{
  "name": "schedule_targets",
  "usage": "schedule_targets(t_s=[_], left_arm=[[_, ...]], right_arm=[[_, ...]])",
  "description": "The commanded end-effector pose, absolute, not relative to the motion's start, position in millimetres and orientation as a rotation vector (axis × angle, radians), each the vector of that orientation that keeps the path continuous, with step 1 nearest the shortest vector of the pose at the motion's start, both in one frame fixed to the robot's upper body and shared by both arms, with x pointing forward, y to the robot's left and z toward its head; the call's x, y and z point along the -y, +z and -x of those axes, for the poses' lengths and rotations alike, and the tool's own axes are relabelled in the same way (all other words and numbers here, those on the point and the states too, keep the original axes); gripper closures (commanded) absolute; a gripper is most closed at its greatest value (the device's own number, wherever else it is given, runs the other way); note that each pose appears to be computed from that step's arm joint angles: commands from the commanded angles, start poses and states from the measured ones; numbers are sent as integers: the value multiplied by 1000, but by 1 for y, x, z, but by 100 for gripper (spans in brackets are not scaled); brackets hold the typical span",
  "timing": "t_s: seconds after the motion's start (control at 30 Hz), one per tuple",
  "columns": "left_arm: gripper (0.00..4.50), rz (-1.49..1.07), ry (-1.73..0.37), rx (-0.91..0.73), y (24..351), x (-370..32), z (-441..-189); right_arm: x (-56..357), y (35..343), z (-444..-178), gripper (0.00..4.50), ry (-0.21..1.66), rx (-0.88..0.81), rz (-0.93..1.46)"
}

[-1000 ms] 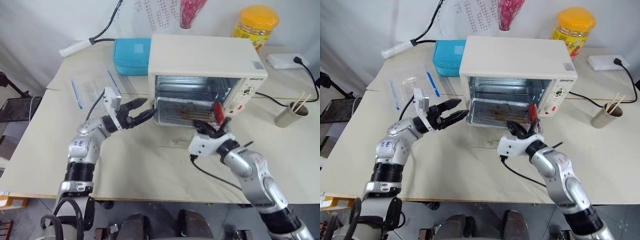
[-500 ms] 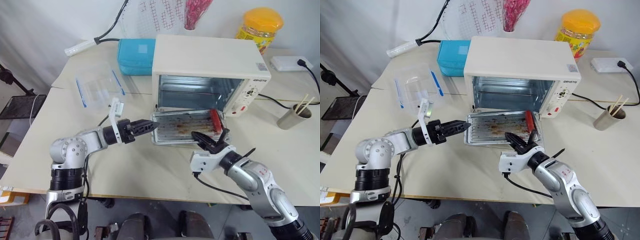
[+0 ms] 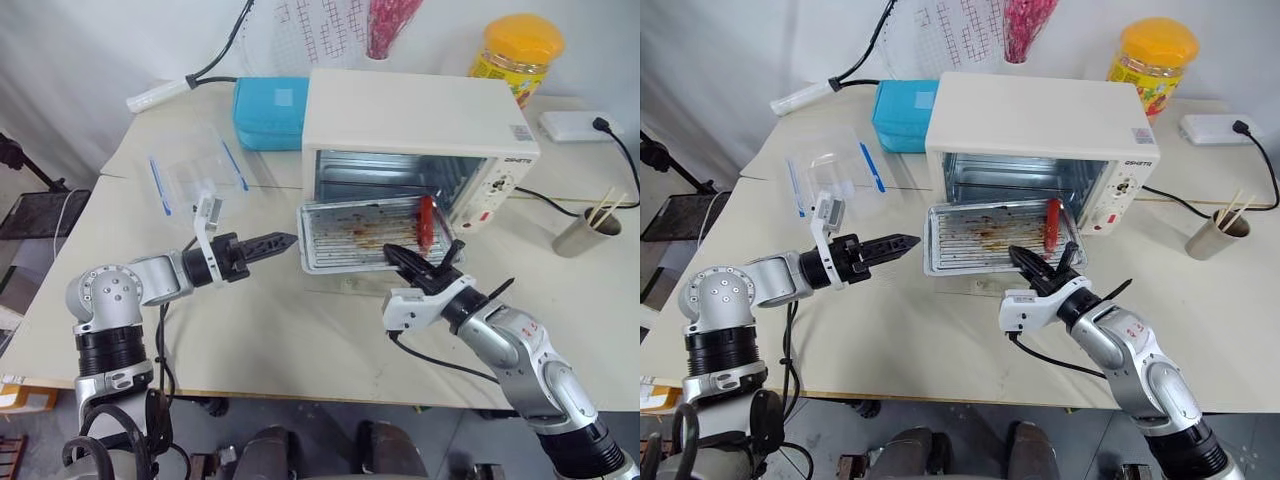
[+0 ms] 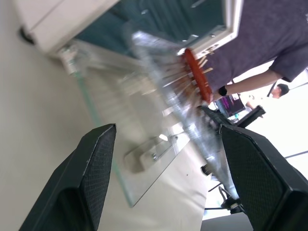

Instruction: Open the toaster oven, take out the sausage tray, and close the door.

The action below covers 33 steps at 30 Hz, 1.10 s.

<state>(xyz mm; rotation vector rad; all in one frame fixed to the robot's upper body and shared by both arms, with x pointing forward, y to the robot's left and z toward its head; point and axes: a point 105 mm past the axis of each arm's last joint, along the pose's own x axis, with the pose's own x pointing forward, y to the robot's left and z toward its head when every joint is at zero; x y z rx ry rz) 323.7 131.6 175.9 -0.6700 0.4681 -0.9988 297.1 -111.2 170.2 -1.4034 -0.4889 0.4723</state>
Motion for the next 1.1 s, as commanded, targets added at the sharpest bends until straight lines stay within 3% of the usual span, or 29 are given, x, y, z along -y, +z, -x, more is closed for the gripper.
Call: schedule_targets(t_s=[0.03, 0.37, 0.47, 0.77, 0.97, 1.1], left_arm=[[84, 712, -1054, -454, 188, -124, -321], [84, 908, -1132, -487, 203, -102, -324], [147, 946, -1124, -516, 200, -97, -325], [430, 1023, -1111, -570, 199, -96, -328], [446, 1114, -1104, -576, 204, -101, -332], [450, 1194, -1024, -552, 203, -111, -337]], right_arm=[[105, 186, -295, 445, 448, 575, 1384], [96, 183, -295, 445, 520, 601, 1386], [93, 185, -294, 450, 533, 622, 1377], [90, 187, -292, 450, 559, 645, 1359], [92, 186, -291, 450, 598, 600, 1238], [94, 184, -285, 325, 647, 601, 1233]])
